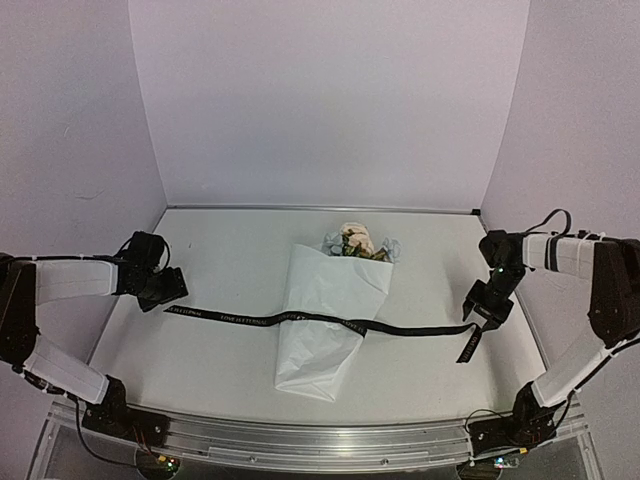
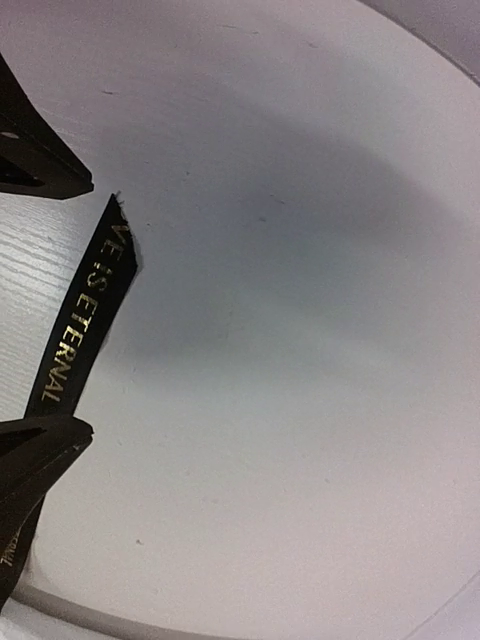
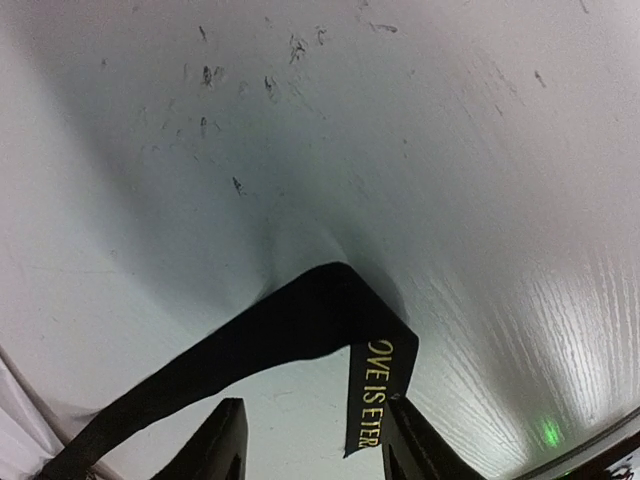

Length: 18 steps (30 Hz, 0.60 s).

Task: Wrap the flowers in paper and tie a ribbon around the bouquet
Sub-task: Tie the ribbon around the folded bouquet.

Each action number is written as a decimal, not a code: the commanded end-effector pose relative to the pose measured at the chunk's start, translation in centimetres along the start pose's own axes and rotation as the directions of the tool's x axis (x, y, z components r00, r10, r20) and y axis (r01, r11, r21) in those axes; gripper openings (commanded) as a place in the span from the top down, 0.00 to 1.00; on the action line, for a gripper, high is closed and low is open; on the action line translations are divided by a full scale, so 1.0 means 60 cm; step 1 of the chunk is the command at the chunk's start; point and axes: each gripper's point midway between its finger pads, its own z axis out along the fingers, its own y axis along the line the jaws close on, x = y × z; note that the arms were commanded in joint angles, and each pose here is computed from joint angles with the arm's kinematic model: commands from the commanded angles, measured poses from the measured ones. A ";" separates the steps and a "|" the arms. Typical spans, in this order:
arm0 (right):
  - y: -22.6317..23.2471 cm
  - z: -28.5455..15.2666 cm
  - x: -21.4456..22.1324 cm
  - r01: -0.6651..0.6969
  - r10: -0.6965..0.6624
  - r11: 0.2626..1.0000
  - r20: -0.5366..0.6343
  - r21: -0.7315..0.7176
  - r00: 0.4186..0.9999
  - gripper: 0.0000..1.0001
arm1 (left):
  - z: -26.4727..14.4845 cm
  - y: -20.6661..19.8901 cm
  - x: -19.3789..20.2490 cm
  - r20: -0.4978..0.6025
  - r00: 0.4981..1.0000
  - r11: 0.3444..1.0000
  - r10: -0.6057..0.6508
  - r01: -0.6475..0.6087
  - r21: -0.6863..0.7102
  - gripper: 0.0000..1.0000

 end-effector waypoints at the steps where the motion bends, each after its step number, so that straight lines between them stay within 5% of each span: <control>1: 0.006 -0.059 0.009 0.117 -0.117 0.993 0.033 0.006 0.993 0.46 | -0.068 -0.084 -0.067 0.169 0.976 0.979 0.134 -0.157 0.131 0.22; 4: 0.026 -0.076 0.021 0.309 -0.310 0.951 0.070 0.023 0.948 0.42 | -0.091 -0.163 -0.052 0.213 0.932 0.915 0.293 -0.338 0.220 0.22; 8: 0.071 -0.083 0.040 0.581 -0.578 0.813 0.158 0.028 0.801 0.38 | -0.096 -0.256 -0.001 0.268 0.825 0.781 0.498 -0.561 0.274 0.25; 11: 0.110 -0.082 0.063 0.727 -0.713 0.687 0.203 0.009 0.671 0.37 | -0.103 -0.311 0.046 0.350 0.661 0.596 0.664 -0.750 0.286 0.27; 15: 0.150 -0.077 0.090 0.793 -0.761 0.606 0.244 -0.060 0.601 0.36 | -0.115 -0.336 0.127 0.465 0.344 0.225 0.816 -0.929 0.294 0.31; 18: 0.169 -0.073 0.114 0.835 -0.798 0.543 0.257 -0.088 0.546 0.35 | -0.120 -0.334 0.156 0.506 0.218 0.084 0.834 -0.958 0.275 0.30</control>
